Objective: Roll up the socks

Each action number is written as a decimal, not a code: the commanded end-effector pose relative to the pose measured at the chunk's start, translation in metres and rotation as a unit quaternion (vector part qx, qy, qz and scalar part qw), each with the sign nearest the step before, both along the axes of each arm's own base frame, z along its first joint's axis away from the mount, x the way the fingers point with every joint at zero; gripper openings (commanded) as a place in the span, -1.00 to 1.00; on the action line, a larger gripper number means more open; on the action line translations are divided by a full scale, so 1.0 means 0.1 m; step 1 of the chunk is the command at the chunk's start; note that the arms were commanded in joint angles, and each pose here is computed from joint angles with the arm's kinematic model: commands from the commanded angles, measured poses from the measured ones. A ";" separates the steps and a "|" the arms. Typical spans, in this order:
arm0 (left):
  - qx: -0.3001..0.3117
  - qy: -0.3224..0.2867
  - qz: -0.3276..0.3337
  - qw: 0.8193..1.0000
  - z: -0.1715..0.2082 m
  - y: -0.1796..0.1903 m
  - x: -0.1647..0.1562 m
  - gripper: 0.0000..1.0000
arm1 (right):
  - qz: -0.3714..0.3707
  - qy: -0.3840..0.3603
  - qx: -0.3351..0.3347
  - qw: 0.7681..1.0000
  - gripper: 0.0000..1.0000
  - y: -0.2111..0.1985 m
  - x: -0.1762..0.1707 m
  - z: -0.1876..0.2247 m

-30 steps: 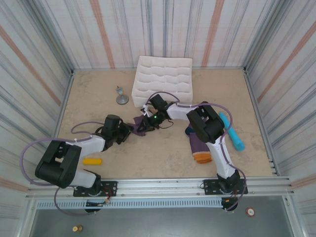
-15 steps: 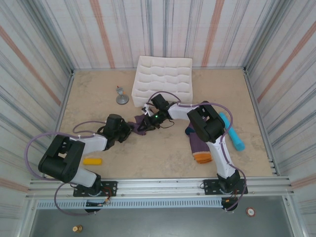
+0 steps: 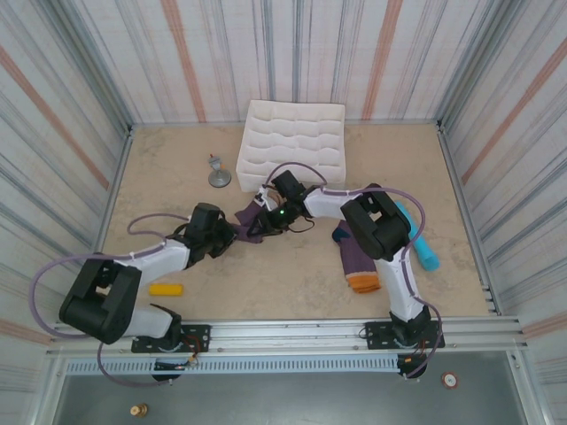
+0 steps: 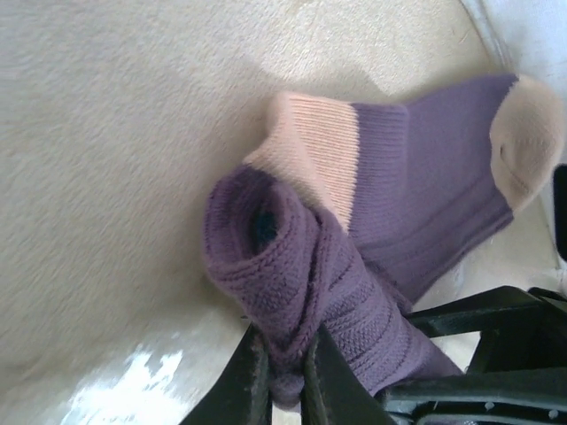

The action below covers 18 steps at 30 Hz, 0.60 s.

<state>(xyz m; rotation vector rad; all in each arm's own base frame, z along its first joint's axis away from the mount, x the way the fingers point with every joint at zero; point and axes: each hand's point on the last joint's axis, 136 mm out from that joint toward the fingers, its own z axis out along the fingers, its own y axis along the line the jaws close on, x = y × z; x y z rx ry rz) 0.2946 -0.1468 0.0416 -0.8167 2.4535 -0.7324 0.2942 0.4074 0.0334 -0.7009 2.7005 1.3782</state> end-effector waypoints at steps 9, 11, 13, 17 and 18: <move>0.077 0.059 0.008 0.995 -0.03 0.34 -0.52 -1.00 | 0.030 -0.186 -0.006 0.982 -0.02 -0.08 -0.21 0.39; 0.078 0.062 0.010 0.995 -0.05 0.37 -0.56 -1.00 | 0.034 -0.218 -0.001 0.975 0.05 -0.08 -0.26 0.46; 0.075 0.062 0.008 0.995 -0.05 0.37 -0.60 -1.00 | 0.047 -0.259 -0.003 0.965 0.11 -0.08 -0.34 0.53; 0.064 0.074 -0.004 0.995 -0.08 0.34 -0.63 -1.00 | 0.086 -0.364 -0.035 0.927 0.24 -0.02 -0.52 0.57; 0.062 0.076 -0.008 0.995 -0.07 0.33 -0.63 -1.00 | 0.096 -0.391 -0.045 0.914 0.25 0.00 -0.56 0.57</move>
